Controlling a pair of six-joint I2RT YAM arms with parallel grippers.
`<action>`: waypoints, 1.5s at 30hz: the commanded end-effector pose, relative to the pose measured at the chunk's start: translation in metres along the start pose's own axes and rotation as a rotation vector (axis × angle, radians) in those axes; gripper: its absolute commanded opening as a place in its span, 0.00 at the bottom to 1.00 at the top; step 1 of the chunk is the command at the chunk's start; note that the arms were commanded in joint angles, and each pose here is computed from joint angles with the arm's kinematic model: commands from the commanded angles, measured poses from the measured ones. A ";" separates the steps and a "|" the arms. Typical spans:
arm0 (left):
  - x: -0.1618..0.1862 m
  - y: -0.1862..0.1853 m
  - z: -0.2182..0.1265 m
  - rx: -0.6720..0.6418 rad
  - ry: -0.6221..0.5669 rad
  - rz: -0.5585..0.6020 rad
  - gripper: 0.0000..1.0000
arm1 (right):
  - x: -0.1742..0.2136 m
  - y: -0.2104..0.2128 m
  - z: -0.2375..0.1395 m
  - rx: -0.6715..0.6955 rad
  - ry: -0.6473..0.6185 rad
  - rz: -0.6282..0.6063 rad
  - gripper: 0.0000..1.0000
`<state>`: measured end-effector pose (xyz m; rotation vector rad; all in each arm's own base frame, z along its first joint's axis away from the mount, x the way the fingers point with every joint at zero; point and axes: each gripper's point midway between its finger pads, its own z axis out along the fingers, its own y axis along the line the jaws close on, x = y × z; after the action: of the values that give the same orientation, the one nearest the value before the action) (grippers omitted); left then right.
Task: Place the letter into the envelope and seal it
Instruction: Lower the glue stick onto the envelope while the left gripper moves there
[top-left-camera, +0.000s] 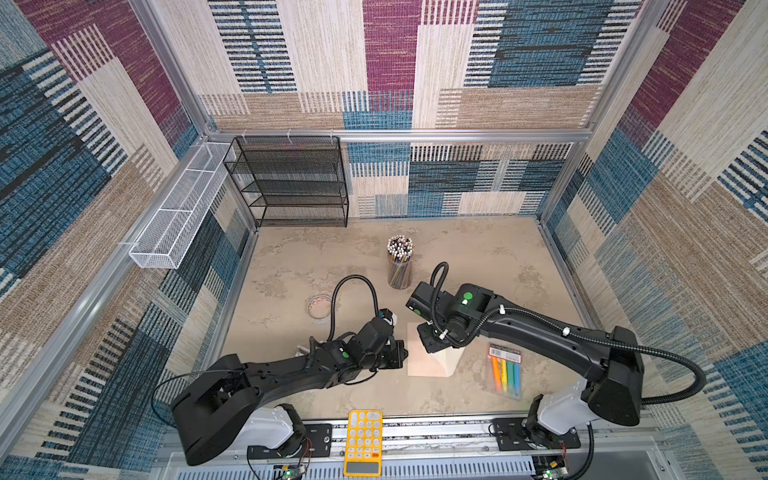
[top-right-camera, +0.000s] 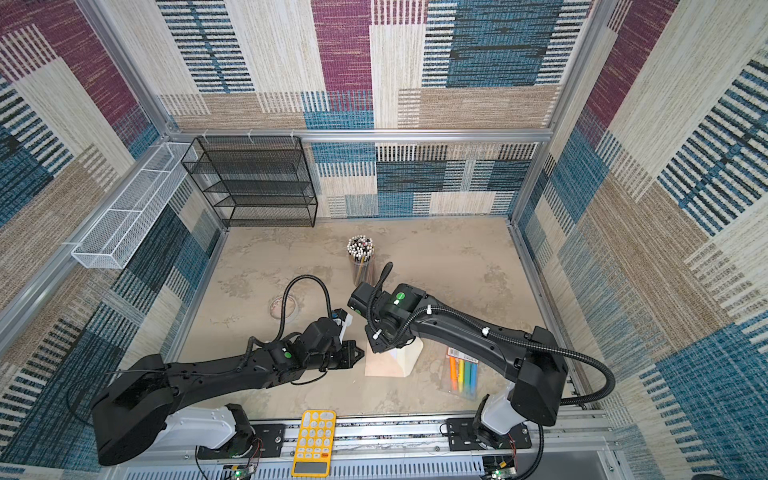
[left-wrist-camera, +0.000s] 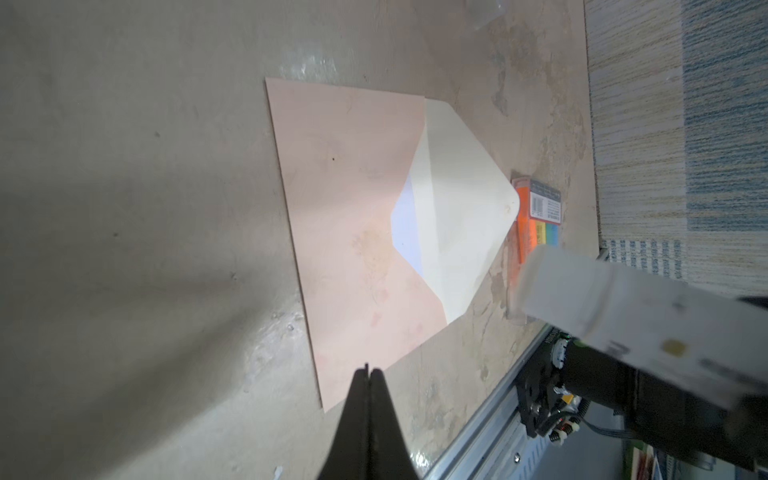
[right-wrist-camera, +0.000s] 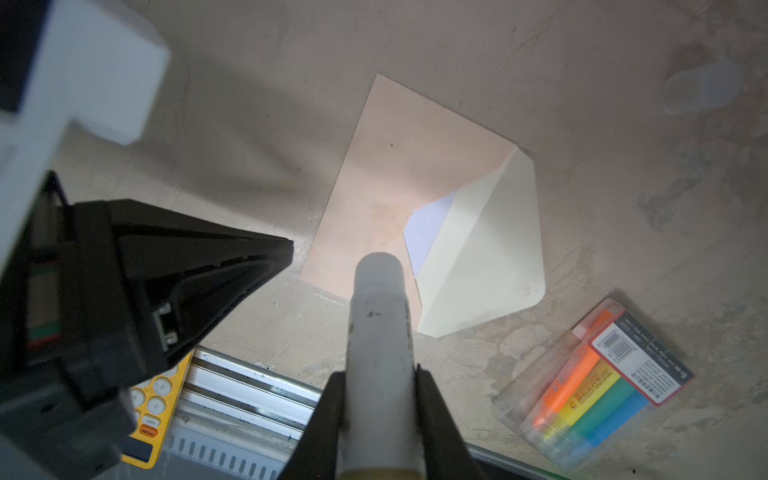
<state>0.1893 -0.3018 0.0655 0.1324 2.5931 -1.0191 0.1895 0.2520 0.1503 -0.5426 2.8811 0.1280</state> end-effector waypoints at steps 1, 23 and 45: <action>-0.003 -0.029 0.010 0.162 0.016 -0.022 0.00 | -0.002 0.004 0.004 -0.023 0.038 -0.021 0.03; 0.021 0.009 0.049 0.085 0.136 -0.063 0.00 | -0.018 -0.004 0.041 0.011 0.144 -0.013 0.01; 0.029 0.019 0.048 0.041 0.176 -0.066 0.00 | -0.007 -0.009 0.061 0.043 0.242 -0.036 0.00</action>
<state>0.1839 -0.3280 0.0210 0.1558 2.7017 -1.1887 0.2119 0.2530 0.0940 -0.6318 3.0880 -0.0111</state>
